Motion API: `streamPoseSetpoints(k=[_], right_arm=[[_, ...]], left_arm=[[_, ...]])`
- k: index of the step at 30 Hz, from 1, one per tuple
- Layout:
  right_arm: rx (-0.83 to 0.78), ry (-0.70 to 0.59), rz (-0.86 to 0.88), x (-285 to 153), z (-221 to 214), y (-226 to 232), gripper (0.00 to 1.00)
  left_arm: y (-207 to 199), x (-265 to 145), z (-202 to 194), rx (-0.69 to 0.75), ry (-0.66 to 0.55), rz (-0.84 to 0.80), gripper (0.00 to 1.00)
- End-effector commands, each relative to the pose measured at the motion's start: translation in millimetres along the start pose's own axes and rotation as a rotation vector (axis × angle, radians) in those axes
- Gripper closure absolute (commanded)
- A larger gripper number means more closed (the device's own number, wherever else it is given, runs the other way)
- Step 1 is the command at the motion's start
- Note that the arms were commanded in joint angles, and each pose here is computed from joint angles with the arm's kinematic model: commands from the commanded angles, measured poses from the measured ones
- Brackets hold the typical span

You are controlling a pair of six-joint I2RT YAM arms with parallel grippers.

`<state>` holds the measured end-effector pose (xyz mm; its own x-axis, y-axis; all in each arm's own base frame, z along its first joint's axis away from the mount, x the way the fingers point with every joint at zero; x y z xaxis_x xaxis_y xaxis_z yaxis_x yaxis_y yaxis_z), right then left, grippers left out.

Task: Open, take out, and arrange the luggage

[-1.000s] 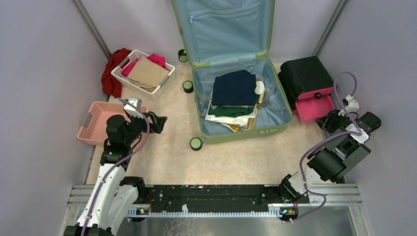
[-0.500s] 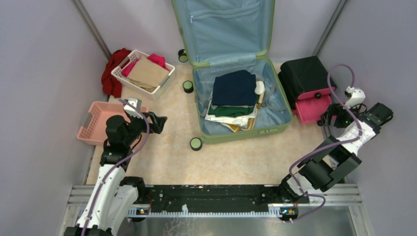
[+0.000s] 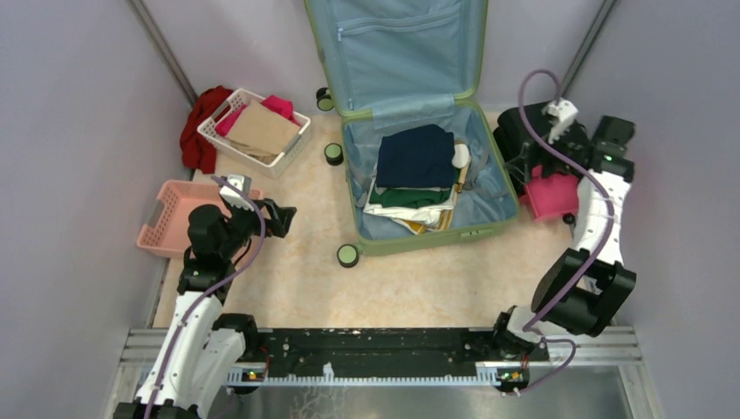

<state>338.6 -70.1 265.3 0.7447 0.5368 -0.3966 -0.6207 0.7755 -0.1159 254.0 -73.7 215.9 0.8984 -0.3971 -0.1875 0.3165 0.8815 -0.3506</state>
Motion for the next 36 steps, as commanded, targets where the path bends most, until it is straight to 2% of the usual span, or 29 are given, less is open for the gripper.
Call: streamPoseSetpoints(k=[1,5,10,12,14,24,36], right_arm=[[0.028,-0.056,0.034,47.5,39.4,13.6,0.13],[0.054,0.008,0.059,99.4,53.6,20.5,0.21],[0.152,0.075,0.013,145.0,44.5,0.4,0.32],[0.173,0.089,0.006,159.5,38.9,-6.3,0.41],[0.178,0.108,0.001,173.6,33.0,-10.4,0.46],[0.196,0.218,-0.116,226.1,-3.8,-17.5,0.47],[0.243,0.334,-0.260,255.1,-32.4,-11.4,0.45]], left_arm=[[-0.2,0.4,6.8,0.024,-0.013,0.006,0.01],[3.0,1.7,5.0,0.026,-0.003,0.022,0.01],[6.2,1.9,3.8,0.026,0.002,0.042,0.01],[7.6,2.4,2.9,0.026,0.004,0.048,0.01],[8.3,3.5,1.2,0.025,0.012,0.050,0.01],[10.6,5.4,-1.7,0.022,0.032,0.058,0.01],[10.2,5.2,-2.3,0.022,0.036,0.056,0.01]])
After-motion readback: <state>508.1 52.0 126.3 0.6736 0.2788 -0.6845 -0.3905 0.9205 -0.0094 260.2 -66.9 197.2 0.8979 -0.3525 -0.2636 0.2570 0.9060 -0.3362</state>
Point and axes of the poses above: each gripper's point midway between its finger pads, its own x axis out along the fingers, its own y axis along the line the jaws close on, z = x × y, the point moved 3 cm from there along -x, back along the fingers, and after that the axes turned 9 degrees about -x, right-handed, at the moved point
